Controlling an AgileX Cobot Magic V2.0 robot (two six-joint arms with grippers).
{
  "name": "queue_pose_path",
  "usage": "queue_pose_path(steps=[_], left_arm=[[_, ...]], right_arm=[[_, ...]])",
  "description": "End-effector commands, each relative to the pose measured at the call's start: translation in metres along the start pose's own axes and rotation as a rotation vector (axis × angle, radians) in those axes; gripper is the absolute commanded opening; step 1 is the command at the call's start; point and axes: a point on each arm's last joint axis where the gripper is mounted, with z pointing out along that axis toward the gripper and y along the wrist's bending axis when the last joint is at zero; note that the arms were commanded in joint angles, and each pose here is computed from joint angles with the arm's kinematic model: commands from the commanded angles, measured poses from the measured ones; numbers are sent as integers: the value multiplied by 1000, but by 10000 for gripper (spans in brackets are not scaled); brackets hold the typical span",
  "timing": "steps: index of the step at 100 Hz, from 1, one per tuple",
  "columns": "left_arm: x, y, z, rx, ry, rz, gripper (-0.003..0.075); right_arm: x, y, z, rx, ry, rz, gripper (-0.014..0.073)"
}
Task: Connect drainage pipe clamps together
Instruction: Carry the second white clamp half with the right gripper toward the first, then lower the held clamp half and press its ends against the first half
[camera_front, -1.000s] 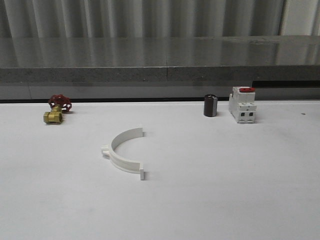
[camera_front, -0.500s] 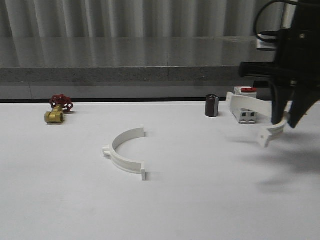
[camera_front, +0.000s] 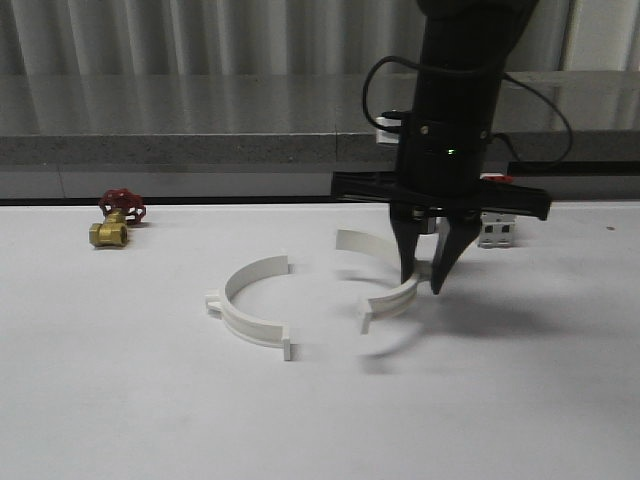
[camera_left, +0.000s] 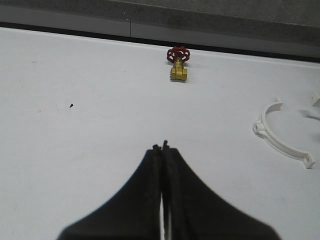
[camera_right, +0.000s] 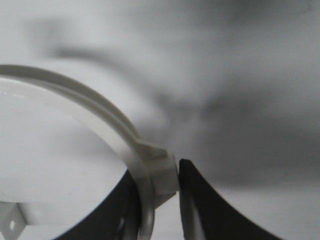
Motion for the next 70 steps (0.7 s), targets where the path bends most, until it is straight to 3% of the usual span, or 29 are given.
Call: queue_pose_path(steps=[1, 70], left_arm=[[-14, -3, -4, 20, -89, 3, -20], [-14, -3, -4, 20, -89, 3, -20]], right_arm=[[-6, 13, -26, -43, -60, -5, 91], [-11, 40, -6, -85, -50, -10, 91]])
